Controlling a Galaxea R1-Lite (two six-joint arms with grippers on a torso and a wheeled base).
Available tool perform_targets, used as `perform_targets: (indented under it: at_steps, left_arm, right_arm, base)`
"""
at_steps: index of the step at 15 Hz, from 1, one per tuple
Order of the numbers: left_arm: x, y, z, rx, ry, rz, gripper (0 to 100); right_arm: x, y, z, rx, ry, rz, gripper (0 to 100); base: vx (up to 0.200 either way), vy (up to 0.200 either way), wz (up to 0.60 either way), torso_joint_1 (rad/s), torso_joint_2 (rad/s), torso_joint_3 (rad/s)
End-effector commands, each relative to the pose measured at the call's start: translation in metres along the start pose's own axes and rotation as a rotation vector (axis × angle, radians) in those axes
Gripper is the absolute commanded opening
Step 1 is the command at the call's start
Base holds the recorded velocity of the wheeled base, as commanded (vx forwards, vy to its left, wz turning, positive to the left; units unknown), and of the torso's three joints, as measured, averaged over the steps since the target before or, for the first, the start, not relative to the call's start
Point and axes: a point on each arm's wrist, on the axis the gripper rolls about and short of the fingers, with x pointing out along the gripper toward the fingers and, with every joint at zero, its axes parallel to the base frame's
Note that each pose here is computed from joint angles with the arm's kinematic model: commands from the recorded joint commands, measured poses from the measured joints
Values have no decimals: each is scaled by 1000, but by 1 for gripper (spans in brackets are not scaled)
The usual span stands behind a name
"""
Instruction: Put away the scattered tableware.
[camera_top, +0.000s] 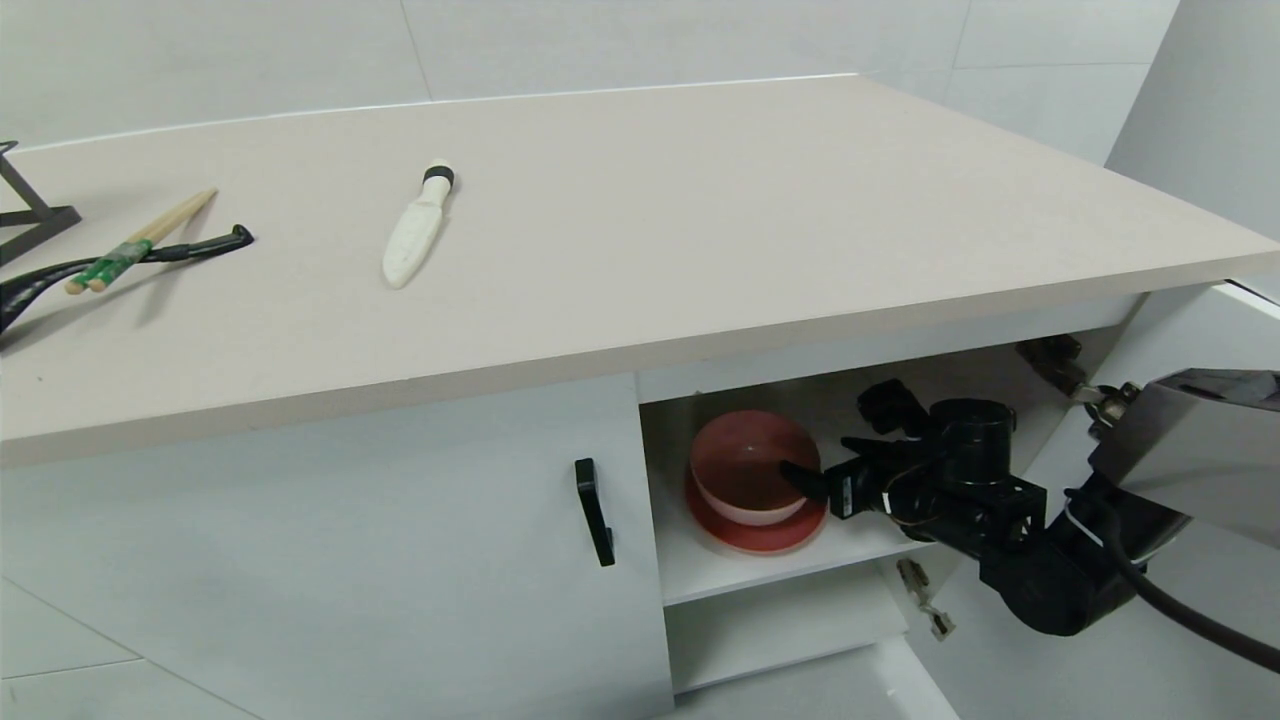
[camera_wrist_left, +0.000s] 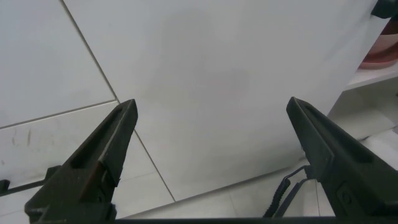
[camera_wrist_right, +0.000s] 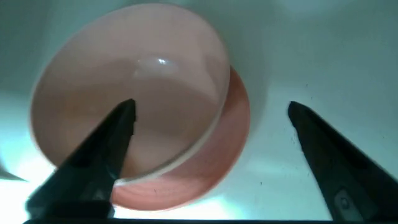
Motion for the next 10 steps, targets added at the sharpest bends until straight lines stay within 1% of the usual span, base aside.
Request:
perform_targets:
  at_steps: [1, 3, 4, 6, 7, 9, 10]
  left_arm:
    - [0, 0, 0, 0, 2, 0, 100]
    - [0, 0, 0, 0, 2, 0, 100]
    - [0, 0, 0, 0, 2, 0, 100]
    - [0, 0, 0, 1, 2, 0, 100]
    - [0, 0, 0, 4, 2, 0, 100]
    - [0, 0, 0, 31, 1, 4, 100]
    - [0, 0, 0, 34, -1, 9, 100]
  right_arm:
    - [-1, 3, 6, -6, -33, 8, 100]
    - [-11, 10, 17, -35, -95, 20, 100]
    - [-24, 14, 20, -65, -119, 25, 100]
    - [-50, 23, 20, -91, -146, 42, 100]
    - [-78, 27, 18, -94, -150, 49, 100]
    - [-120, 33, 19, -99, -168, 58, 100]
    - [-141, 36, 22, -103, -184, 60, 100]
  base:
    - [0, 0, 0, 0, 0, 0]
    - [0, 0, 0, 0, 0, 0]
    - [0, 0, 0, 0, 0, 0]
    - [0, 0, 0, 0, 0, 0]
    - [0, 0, 0, 0, 0, 0]
    - [0, 0, 0, 0, 0, 0]
    - [0, 0, 0, 0, 0, 0]
